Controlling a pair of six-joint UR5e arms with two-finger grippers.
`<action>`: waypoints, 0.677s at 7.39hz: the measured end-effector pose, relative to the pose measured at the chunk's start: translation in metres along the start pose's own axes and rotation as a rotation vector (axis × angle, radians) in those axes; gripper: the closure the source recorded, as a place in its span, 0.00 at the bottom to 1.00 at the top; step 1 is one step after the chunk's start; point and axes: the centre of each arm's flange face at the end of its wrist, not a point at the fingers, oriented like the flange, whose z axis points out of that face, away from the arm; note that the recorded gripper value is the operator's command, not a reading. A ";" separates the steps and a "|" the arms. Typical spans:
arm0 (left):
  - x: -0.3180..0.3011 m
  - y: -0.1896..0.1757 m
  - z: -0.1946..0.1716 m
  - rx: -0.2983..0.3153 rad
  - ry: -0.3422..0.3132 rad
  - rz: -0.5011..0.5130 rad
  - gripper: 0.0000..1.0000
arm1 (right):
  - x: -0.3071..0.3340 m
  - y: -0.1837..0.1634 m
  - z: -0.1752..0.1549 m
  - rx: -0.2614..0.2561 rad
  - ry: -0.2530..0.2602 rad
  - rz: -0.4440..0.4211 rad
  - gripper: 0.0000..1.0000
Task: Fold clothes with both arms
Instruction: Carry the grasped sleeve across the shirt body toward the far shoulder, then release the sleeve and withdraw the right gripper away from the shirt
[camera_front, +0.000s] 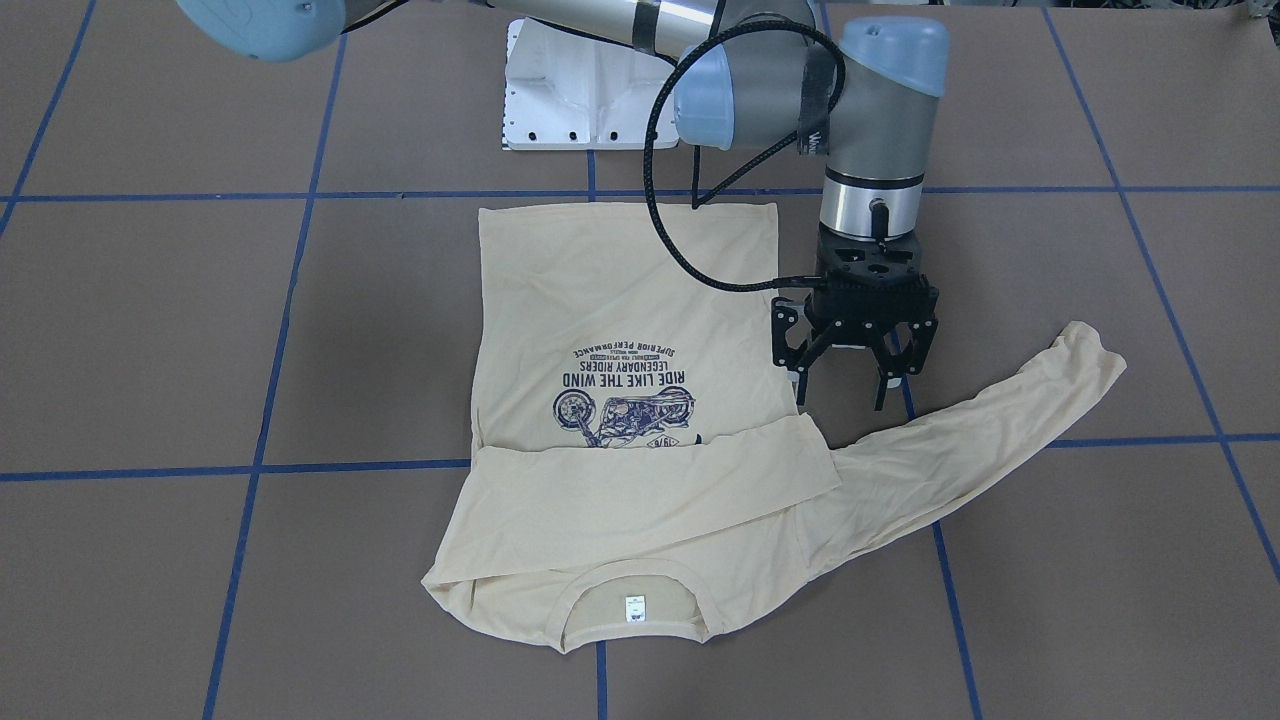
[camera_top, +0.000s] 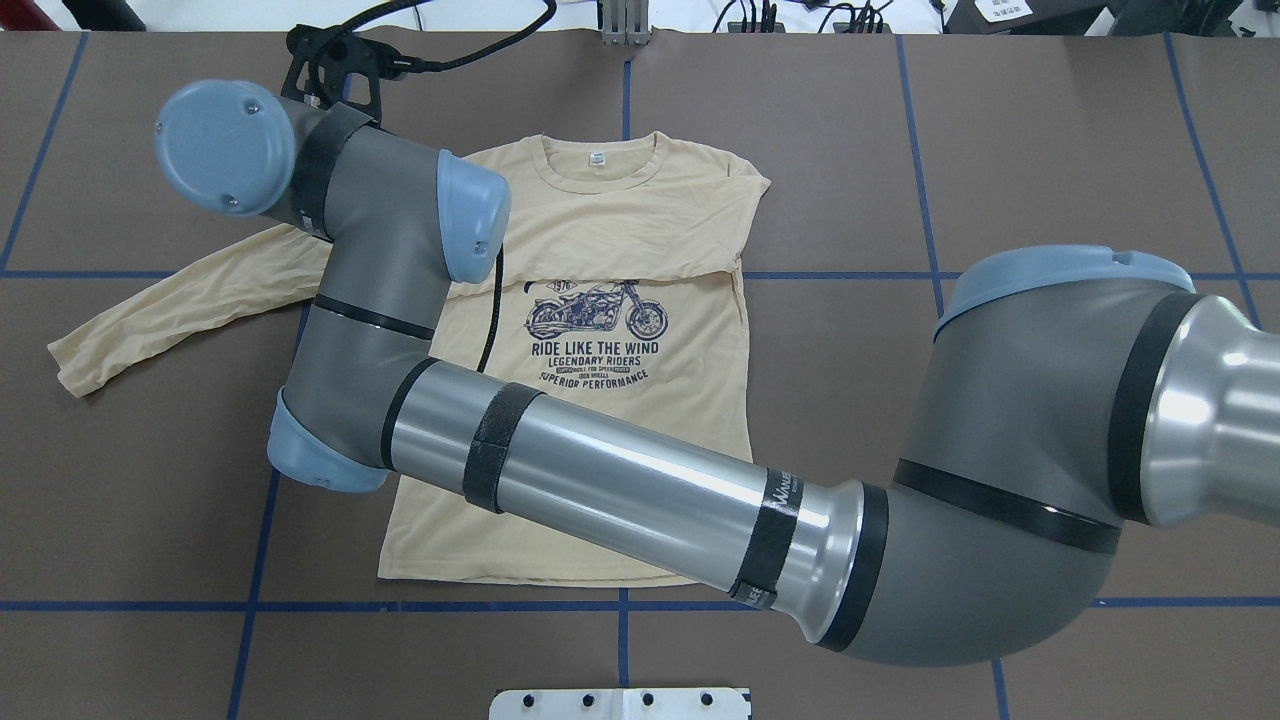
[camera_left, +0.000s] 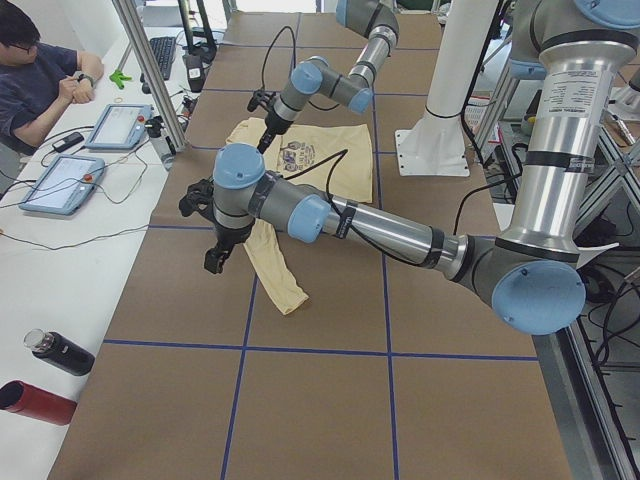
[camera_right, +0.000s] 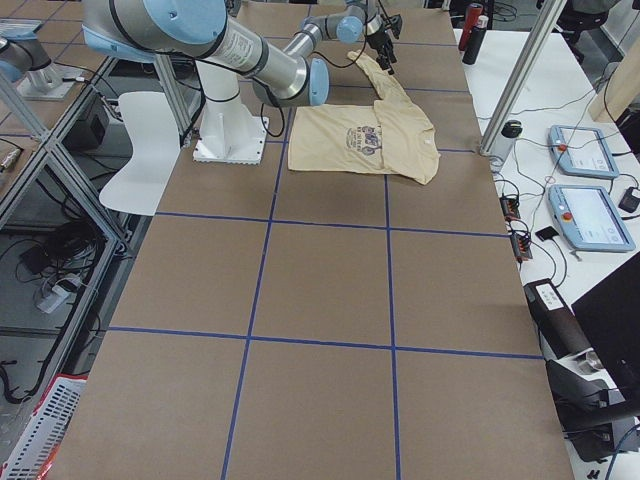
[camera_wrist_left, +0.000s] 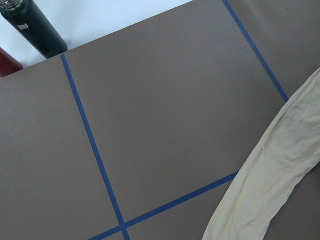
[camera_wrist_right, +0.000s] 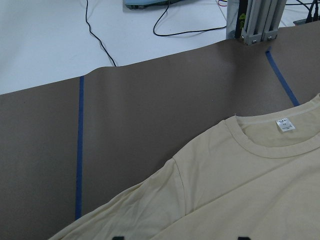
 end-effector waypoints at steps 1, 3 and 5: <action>0.001 -0.001 -0.001 0.003 0.001 0.004 0.00 | 0.002 -0.017 -0.002 -0.035 -0.003 0.014 0.00; 0.018 -0.007 0.004 0.027 0.015 0.060 0.00 | 0.035 -0.059 -0.002 -0.169 0.026 0.025 0.00; 0.038 0.009 0.042 -0.020 0.049 0.092 0.00 | 0.111 -0.103 -0.003 -0.280 0.054 -0.018 0.00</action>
